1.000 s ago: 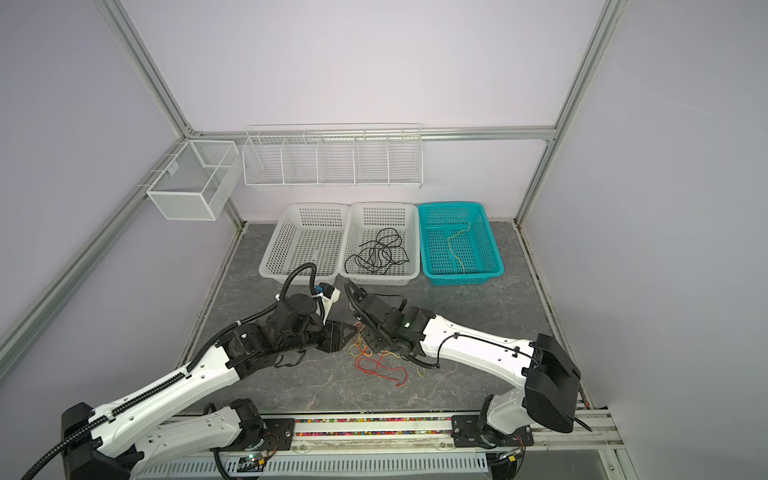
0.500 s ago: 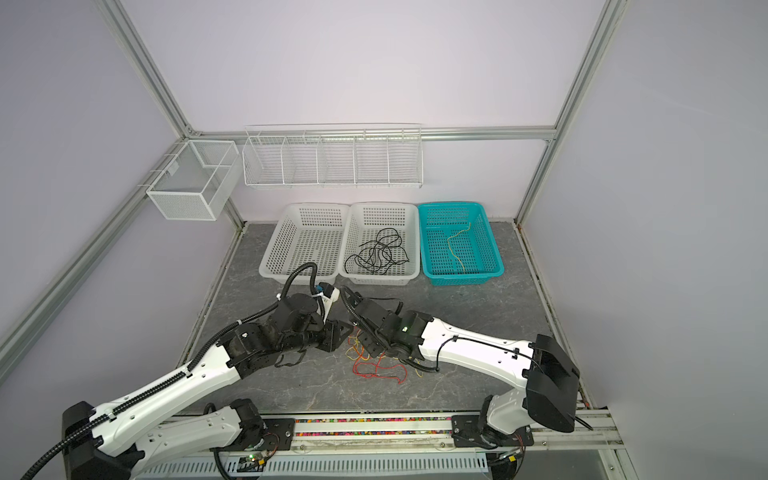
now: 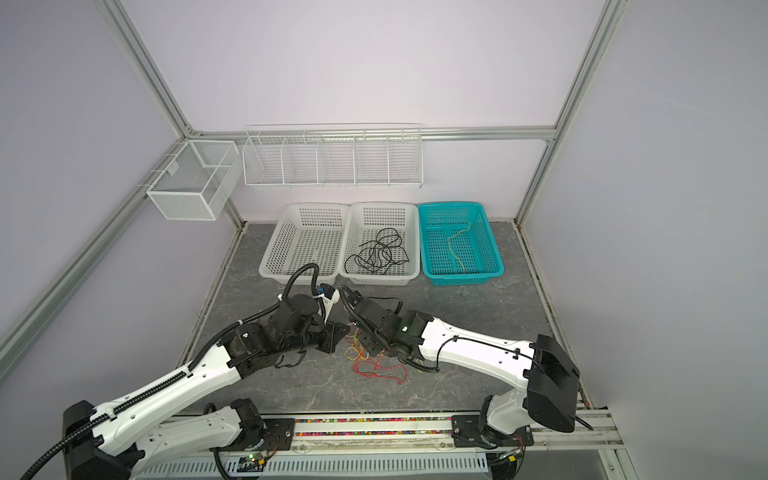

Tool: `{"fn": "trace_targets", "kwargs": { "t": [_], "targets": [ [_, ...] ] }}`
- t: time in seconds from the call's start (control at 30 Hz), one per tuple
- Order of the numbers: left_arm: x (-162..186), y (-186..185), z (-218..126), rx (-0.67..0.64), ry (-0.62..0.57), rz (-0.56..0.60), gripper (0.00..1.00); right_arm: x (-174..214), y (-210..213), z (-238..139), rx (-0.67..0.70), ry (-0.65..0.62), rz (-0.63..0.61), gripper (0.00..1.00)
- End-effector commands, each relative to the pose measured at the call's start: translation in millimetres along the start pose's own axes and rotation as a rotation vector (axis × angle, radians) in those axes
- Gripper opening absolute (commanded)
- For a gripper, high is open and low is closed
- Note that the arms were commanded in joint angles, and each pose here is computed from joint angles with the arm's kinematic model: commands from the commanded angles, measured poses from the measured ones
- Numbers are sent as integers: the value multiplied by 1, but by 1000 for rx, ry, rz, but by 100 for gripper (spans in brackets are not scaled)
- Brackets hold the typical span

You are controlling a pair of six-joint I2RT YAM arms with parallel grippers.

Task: Untangle the cables
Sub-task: 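Grasp the yellow wires with the left gripper while the right gripper holds the red wire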

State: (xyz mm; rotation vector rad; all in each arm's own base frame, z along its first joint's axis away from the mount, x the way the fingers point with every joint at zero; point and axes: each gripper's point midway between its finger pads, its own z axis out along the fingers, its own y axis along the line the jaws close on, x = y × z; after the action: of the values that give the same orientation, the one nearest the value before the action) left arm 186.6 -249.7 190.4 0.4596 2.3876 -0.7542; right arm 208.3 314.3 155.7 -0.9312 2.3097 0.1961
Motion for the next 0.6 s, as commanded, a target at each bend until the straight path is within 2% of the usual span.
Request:
{"fn": "trace_targets", "kwargs": {
  "t": [0.0, 0.23, 0.37, 0.57],
  "targets": [
    [-16, 7, -24, -58, -69, 21, 0, 7, -9, -7, 32, -23, 7, 7],
    [-22, 13, -53, -93, -124, 45, 0, 28, -39, -3, 94, 3, 104, 7],
    [-17, 23, -61, -133, -124, 57, 0, 49, -77, 0, 157, 45, 275, 7],
    [-10, 41, -72, -202, -128, 71, 0, 80, -114, -3, 161, 51, 498, 7]
  ]
}}
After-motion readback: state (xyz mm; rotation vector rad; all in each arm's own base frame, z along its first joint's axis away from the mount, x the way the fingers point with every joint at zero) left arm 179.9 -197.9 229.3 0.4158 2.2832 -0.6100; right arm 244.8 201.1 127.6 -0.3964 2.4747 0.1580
